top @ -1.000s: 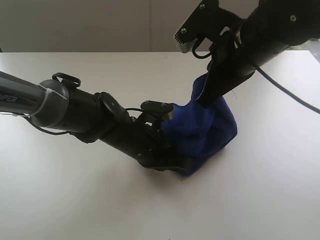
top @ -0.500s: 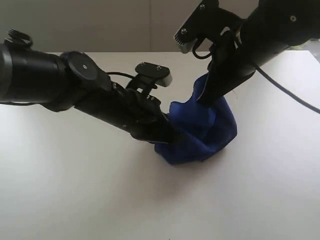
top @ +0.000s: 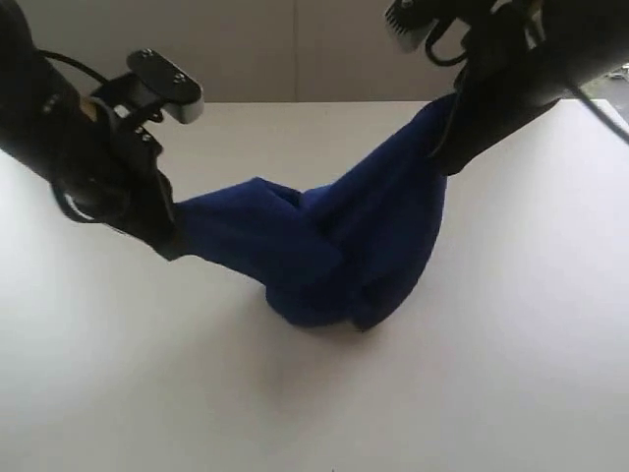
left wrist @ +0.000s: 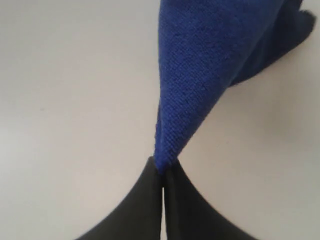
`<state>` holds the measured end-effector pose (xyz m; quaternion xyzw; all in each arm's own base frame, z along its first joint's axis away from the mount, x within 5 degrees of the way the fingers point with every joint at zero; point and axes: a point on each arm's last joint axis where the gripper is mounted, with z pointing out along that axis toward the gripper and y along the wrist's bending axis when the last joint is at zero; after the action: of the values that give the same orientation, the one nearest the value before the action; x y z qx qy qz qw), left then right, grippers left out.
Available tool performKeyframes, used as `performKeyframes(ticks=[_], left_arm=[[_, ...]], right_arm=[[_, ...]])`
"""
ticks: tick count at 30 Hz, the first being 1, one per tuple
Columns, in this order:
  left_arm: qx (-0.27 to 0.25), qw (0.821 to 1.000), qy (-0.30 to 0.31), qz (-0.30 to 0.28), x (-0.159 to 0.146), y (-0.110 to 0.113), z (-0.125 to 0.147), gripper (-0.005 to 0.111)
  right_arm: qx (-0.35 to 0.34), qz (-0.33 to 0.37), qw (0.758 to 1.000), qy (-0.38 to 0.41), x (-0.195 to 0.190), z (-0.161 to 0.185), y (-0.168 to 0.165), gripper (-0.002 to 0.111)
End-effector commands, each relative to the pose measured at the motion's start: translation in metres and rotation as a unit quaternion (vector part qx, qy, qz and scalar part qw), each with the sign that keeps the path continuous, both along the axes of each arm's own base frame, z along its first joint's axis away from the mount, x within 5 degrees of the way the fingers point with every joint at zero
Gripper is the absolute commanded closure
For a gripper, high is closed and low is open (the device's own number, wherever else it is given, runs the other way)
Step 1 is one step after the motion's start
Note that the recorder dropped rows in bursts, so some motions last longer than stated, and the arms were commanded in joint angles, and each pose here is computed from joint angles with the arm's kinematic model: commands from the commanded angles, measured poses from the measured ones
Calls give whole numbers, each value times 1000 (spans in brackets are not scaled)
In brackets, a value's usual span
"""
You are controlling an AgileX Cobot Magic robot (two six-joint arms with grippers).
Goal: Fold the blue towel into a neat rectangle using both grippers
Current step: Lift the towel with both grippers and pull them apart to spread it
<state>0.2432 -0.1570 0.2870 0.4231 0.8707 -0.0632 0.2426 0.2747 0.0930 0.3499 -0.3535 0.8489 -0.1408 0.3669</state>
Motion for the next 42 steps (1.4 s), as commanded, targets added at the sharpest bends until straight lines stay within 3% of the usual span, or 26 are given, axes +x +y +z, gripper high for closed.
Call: performKeyframes(ticks=[1,6,17,28,36,42], left_arm=[[49,997,-53,33,-20,29,32,107],[81,986,-123,78,-40,58,64,107],[54,968,-222,107,-88,95,109,107],[84,966,-201,139,-122,122,115,107],[13,975,-180,126,-158,131,119,107],[34,982,-150,108,-166,134,115,107]], right_arm=[[7,-18,999,-30,-24,25,-14,108],[7,-34,998,-54,-53,48,-30,108],[21,-61,994,-85,-106,76,-57,108],[25,-87,992,-88,-140,85,-75,108],[77,-87,989,-89,-184,91,-88,108],[102,-75,988,-87,-195,91,-89,108]])
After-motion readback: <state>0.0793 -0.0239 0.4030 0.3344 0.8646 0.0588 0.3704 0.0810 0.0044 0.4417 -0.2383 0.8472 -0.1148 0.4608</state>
